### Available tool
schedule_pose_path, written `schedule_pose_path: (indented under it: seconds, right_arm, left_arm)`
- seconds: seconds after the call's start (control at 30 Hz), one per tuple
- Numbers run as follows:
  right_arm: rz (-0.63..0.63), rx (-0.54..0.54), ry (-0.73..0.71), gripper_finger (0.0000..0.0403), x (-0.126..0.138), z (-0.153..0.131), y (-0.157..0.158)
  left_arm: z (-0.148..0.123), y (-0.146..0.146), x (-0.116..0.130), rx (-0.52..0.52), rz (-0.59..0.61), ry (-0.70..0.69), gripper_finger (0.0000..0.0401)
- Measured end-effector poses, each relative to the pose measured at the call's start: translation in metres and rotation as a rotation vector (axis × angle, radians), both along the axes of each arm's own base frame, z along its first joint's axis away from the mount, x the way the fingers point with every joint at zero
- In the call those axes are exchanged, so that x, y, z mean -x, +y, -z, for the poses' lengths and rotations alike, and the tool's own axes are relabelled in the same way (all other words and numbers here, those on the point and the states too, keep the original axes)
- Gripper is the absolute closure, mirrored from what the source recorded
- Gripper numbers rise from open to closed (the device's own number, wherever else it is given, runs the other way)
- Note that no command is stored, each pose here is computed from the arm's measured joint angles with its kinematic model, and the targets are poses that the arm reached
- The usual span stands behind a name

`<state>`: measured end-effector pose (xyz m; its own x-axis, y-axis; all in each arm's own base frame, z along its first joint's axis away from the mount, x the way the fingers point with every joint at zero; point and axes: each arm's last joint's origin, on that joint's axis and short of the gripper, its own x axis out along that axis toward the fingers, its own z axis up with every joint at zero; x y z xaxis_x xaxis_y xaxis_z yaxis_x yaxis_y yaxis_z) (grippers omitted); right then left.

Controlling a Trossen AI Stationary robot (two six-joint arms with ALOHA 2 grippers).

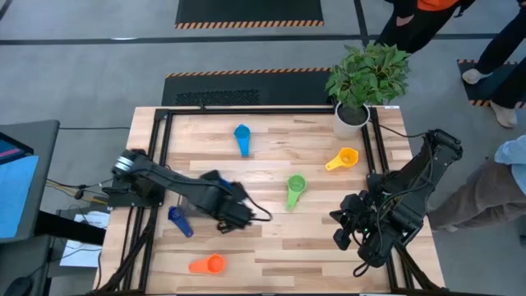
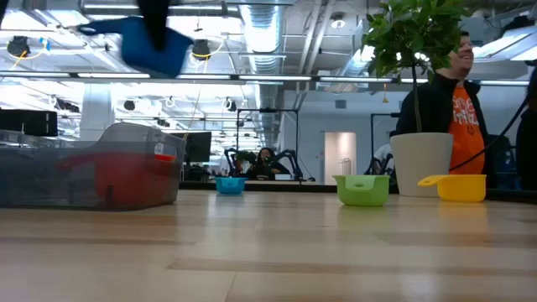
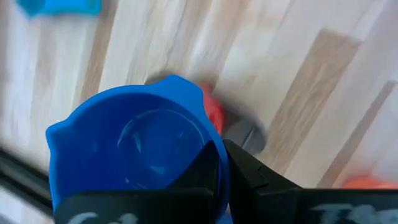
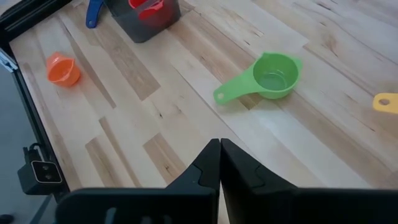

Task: Nest measuring cups in basket
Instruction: Stack the blue measuring cup on top of the red measuring cup in the black bin

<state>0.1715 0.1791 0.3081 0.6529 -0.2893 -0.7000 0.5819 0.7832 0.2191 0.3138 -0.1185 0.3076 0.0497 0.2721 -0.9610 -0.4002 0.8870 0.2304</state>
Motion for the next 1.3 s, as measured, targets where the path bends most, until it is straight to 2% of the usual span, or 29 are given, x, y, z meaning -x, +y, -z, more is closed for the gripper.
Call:
schedule_pose_path:
  seconds: [0.2,0.37,0.47,0.87,1.3]
  right_arm:
    - [0.0,0.0,0.0,0.0374,0.0,0.0,0.0]
    - [0.018,0.0,0.0,0.0381,-0.003,0.0,-0.003]
    - [0.036,0.0,0.0,0.0381,-0.006,0.0,-0.006]
    - [0.064,0.001,0.005,0.0367,-0.011,0.0,-0.012]
    - [0.064,0.006,0.011,0.0378,-0.011,0.0,-0.012]
  left_arm:
    - [0.01,0.008,0.057,-0.026,-0.159,-0.03,0.0401]
    - [0.038,0.009,0.075,0.074,-0.166,-0.181,0.0401]
    - [0.05,0.012,0.071,0.107,-0.162,-0.221,0.0401]
    - [0.069,0.031,0.041,0.101,-0.078,-0.222,0.0401]
    - [0.083,0.028,0.031,0.125,-0.057,-0.191,0.0401]
